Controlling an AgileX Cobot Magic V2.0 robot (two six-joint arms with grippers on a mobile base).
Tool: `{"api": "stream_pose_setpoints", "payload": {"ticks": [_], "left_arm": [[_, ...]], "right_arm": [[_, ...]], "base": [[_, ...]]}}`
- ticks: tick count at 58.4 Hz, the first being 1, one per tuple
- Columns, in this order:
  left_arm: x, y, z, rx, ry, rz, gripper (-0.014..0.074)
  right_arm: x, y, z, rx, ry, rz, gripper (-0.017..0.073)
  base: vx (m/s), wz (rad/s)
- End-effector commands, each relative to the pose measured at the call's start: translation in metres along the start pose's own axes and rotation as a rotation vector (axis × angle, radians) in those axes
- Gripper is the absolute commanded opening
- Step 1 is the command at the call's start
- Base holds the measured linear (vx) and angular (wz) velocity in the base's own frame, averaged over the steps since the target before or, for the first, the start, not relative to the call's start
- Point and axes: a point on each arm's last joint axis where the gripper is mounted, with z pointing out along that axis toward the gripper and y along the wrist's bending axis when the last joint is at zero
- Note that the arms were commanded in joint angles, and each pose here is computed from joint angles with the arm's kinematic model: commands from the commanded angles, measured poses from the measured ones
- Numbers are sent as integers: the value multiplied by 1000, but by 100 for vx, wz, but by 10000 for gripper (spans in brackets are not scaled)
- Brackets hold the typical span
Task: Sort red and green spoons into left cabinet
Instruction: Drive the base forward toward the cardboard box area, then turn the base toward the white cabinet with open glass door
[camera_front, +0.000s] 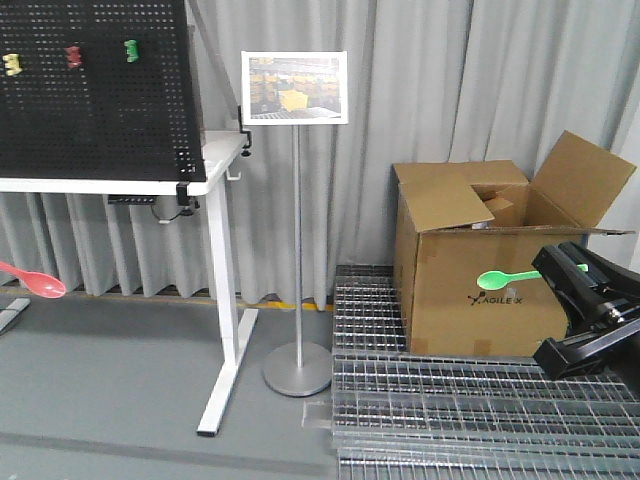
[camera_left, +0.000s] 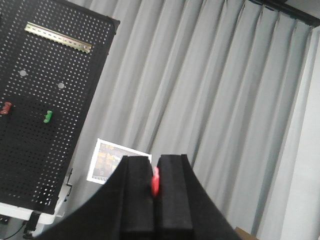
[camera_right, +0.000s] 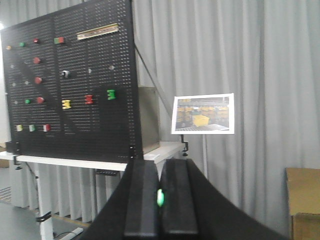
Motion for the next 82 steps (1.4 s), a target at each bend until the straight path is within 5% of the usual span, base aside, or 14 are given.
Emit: {"api": "stream_pose_setpoints", "payload": {"ticks": [1,47,82], "left_arm": [[-16,-7,3,45,-98,-3,56],[-16,-7,3,45,-98,-3,56],[-16,-7,3,44,-98,-3,56]], "right_arm": [[-19,3,1,-22,-111,-2,81],[-19,3,1,-22,-111,-2,81],[-16,2,2,-20,-100,2,81]], "base": [[46,-11],[41,-15],[20,-59]]}}
